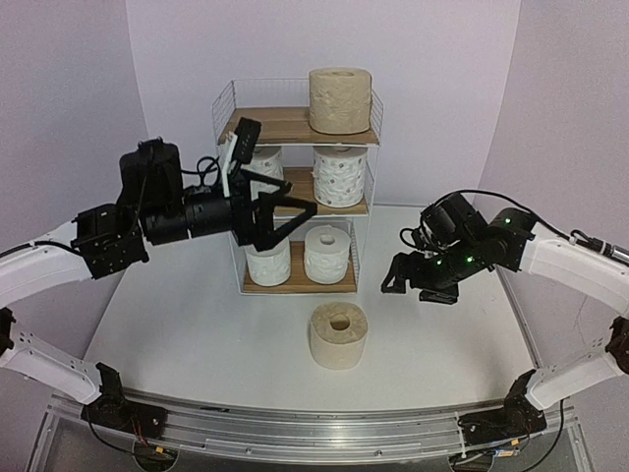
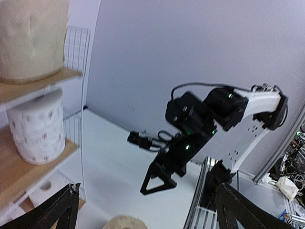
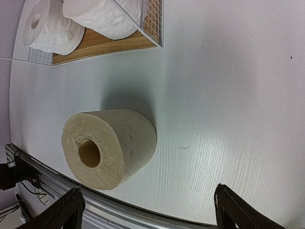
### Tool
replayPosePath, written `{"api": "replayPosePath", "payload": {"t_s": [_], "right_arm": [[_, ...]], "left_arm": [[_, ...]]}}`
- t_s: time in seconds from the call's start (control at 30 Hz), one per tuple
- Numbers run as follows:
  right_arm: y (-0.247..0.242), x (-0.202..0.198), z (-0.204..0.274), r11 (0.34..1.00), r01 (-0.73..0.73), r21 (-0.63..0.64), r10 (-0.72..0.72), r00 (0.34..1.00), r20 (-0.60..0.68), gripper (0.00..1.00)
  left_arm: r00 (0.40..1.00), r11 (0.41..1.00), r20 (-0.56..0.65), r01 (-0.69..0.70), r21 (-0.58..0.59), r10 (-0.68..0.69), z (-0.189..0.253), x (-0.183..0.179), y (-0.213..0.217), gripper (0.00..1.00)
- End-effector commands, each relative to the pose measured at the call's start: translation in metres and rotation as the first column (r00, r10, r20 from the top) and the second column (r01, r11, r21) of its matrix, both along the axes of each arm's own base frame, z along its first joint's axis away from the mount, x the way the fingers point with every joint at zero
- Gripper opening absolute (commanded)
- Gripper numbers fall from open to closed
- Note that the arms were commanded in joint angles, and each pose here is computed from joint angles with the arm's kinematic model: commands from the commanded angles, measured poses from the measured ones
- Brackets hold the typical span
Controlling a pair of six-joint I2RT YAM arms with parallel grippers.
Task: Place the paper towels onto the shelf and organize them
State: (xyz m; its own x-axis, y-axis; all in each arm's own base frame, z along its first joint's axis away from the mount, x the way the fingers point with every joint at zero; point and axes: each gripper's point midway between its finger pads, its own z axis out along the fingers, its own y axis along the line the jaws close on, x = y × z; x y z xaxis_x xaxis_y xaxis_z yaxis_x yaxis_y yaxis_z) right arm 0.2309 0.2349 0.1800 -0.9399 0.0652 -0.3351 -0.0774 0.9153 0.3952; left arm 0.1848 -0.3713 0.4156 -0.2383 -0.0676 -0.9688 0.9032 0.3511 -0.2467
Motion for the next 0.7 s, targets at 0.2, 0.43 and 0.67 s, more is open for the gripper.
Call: {"api": "replayPosePath", "payload": {"t_s": [0.2, 0.43, 0.67], "right_arm": [[0.055, -0.003, -0.043, 0.995, -0.094, -0.045, 0.093, 0.996, -0.016, 0.90], [0.076, -0.006, -0.069, 0.988, -0.134, -0.083, 0.130, 0.990, -0.051, 0.89], [0.079, 0.004, -0.082, 0.988, -0.096, -0.122, 0.092, 0.995, -0.041, 0.87]], "left_arm": [[0.921, 0.966, -0.337, -0.123, 0.226, 0.196, -0.173, -0.002, 0.028, 0.99], [0.875, 0.921, -0.354, -0.216, 0.324, 0.330, -0.221, -0.002, 0.066, 0.99], [0.867, 0.910, -0.346, -0.240, 0.338, 0.358, -0.233, 0.001, 0.068, 1.00]]}}
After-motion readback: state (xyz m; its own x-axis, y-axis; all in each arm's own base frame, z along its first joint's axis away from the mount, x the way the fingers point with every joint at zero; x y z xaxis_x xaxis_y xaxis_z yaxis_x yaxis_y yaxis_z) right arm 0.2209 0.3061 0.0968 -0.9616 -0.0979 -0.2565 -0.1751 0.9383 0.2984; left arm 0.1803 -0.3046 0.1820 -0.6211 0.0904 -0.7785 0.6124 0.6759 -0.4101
